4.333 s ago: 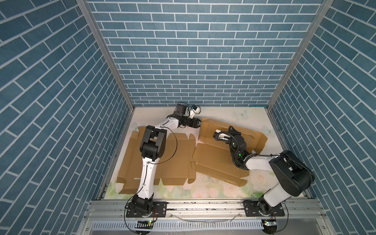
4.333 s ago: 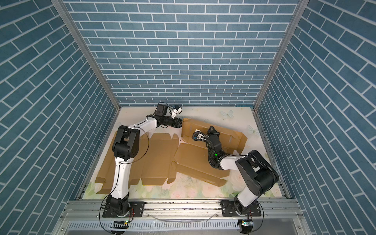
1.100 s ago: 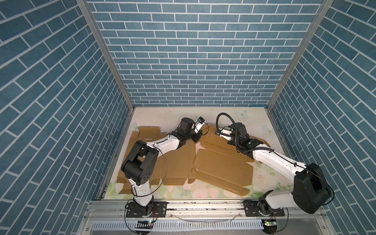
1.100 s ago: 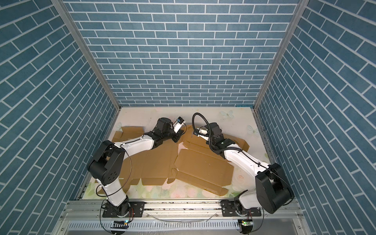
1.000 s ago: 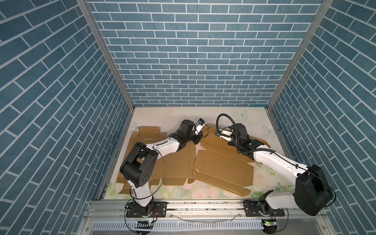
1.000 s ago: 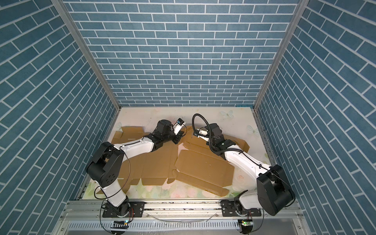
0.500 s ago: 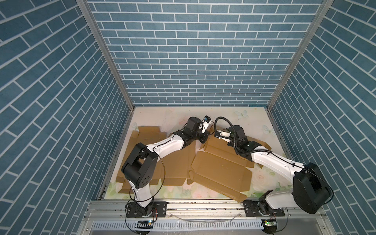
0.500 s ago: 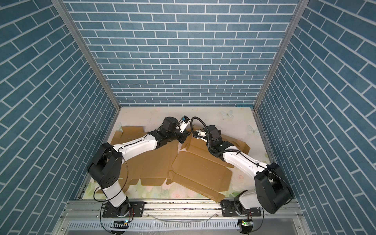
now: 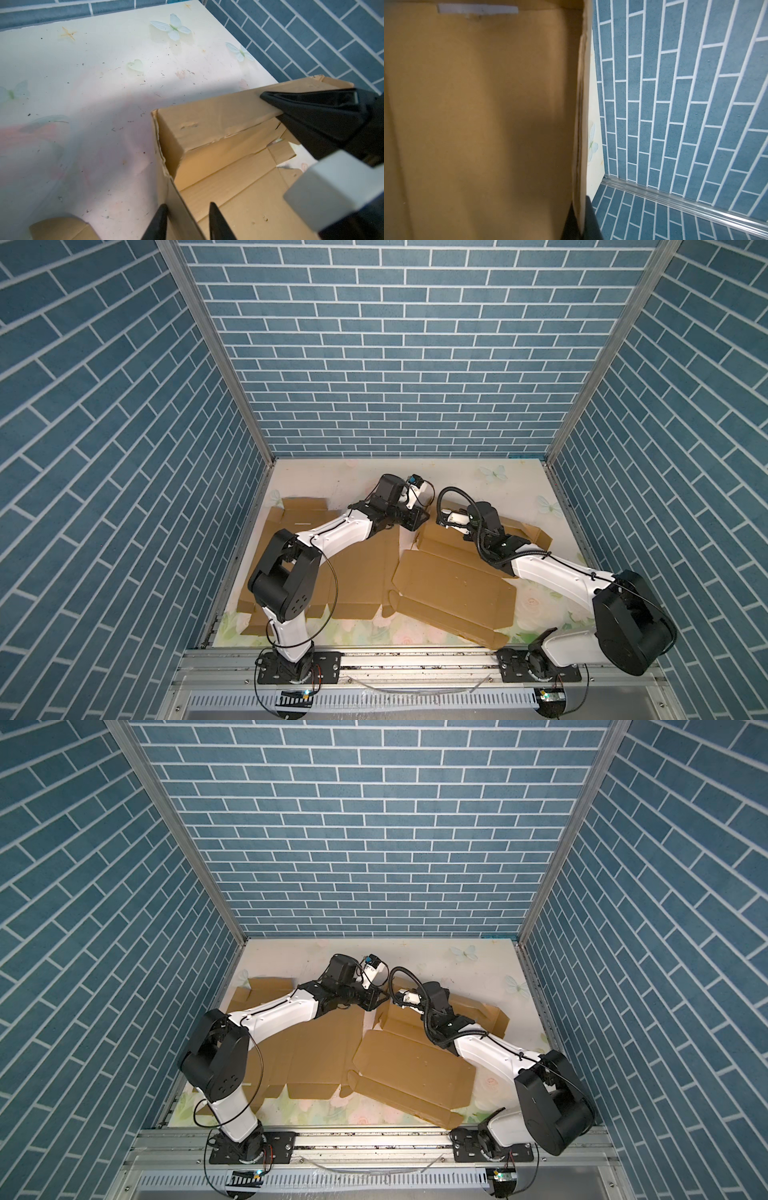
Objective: Fold the paper box
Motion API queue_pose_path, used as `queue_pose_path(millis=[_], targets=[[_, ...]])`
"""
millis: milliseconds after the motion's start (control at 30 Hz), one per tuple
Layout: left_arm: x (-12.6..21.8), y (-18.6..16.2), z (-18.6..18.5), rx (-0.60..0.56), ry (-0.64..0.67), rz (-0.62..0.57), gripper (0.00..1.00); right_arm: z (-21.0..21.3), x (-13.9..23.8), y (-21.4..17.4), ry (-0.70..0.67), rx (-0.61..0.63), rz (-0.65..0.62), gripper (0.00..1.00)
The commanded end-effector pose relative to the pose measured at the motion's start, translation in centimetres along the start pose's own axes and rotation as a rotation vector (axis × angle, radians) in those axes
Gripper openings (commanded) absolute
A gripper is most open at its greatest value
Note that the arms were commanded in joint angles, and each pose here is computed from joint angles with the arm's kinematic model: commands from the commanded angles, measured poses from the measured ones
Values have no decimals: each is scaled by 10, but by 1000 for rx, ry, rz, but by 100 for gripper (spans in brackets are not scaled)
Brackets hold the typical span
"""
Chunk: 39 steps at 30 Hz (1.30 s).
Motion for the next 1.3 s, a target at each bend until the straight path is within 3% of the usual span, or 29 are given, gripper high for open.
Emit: queue_pose_path(millis=[0,200,300,367,433,500,600,733,1000,1267], targets=[[19,10,12,31,-79,-36,44,6,5,7,-14,63,-73,0],[54,33,33,63,-183,-120,61,10,4,6,-30,93,-80,0],[80,52,62,116,-191,-223,64,12,5,5,-30,95,-81,0],[90,57,96,172,-127,-277,64,12,6,4,-31,95,-83,0],[82,56,121,208,-72,-262,62,12,6,3,-34,94,-83,0],[59,43,130,203,-45,-168,62,11,7,4,-39,92,-85,0],[24,25,117,140,-58,-32,63,9,7,4,-47,87,-86,0],[0,6,80,77,-189,50,68,5,6,4,-55,82,-83,0],[13,-15,36,60,-398,58,72,-1,9,9,-60,83,-101,0],[-4,-30,27,54,-383,111,73,5,9,13,-52,90,-107,0]])
Point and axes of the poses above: each gripper's point midway between its finger pads, its own x axis back along the fingers, its own z axis along the line the jaws close on, y = z × x, the point moved 4 cm from there along x, back along the fingers, and after that the axes turned 1 degree about x, right-handed, at the moved point
